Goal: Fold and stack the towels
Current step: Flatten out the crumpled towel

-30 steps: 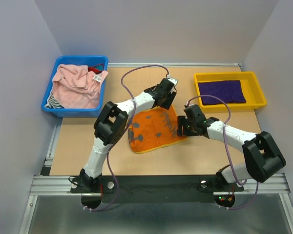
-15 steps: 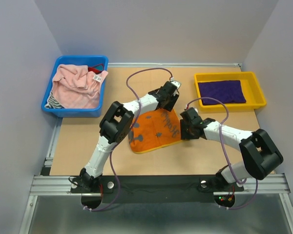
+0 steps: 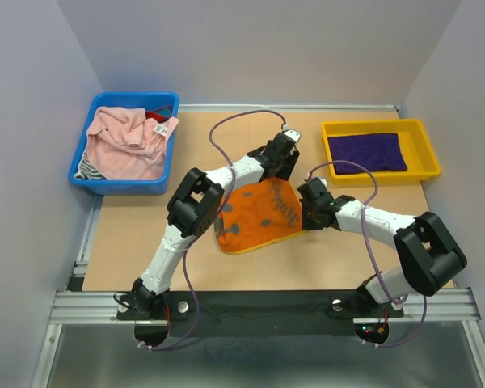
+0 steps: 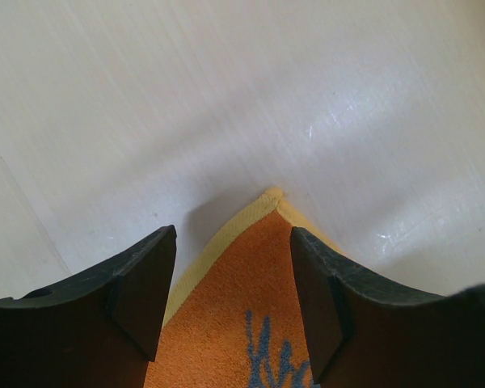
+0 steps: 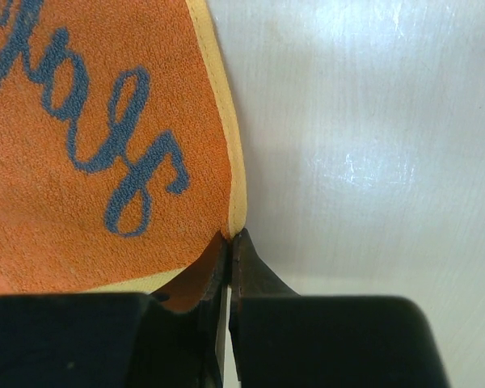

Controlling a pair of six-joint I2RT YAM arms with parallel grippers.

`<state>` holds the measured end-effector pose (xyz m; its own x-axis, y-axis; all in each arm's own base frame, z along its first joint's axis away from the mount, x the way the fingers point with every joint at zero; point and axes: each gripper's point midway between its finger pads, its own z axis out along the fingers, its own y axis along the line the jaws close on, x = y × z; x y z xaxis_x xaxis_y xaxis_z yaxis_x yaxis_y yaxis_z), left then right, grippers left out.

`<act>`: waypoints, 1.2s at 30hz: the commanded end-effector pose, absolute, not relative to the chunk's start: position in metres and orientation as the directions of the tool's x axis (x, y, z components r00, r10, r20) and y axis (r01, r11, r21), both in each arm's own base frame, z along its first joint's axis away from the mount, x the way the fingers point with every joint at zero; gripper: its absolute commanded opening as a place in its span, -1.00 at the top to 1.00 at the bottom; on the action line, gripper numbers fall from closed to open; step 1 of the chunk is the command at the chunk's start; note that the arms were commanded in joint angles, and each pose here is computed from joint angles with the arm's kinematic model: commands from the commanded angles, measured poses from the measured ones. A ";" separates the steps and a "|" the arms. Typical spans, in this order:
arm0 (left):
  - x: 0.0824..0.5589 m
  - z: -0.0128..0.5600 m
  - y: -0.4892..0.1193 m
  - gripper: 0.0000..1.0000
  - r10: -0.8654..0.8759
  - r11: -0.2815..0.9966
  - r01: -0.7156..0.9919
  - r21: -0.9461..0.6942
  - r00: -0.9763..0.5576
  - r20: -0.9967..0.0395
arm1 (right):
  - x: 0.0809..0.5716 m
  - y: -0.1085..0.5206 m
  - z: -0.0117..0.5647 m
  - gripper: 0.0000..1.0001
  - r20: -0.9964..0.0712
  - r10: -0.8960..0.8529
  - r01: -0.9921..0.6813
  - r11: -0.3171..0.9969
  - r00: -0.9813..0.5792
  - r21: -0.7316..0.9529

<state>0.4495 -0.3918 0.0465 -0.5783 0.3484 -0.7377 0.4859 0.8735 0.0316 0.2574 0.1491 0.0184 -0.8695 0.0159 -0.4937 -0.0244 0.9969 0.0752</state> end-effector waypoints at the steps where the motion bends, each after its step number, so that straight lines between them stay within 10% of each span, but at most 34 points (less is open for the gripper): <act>1: 0.466 0.081 -0.410 -0.38 0.242 0.891 0.453 -0.031 -0.532 -0.811 | 0.235 0.140 -0.006 0.99 -0.400 -0.018 -0.030 0.999 -0.916 0.025; 18: 0.452 0.034 -0.392 -0.29 0.281 0.907 0.421 -0.010 -0.625 -0.728 | 0.241 0.143 0.002 0.99 -0.426 -0.022 -0.042 0.998 -0.904 0.037; 28: 0.434 0.006 -0.367 1.00 0.247 0.935 0.354 -0.028 -0.703 -0.667 | 0.258 0.143 0.015 0.99 -0.478 -0.035 -0.043 0.999 -0.878 0.006; 36: 0.453 0.081 -0.299 1.00 0.024 0.980 0.163 -0.111 -0.658 -0.753 | 0.305 0.131 0.035 0.99 -0.550 -0.127 -0.068 0.990 -0.825 -0.126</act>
<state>0.4465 -0.3513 0.0317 -0.6703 0.1559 -0.7256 0.3059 0.9488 -0.0788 0.2789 0.1466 0.0224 -0.8557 -0.0614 -0.5137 -0.0632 0.9979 -0.0139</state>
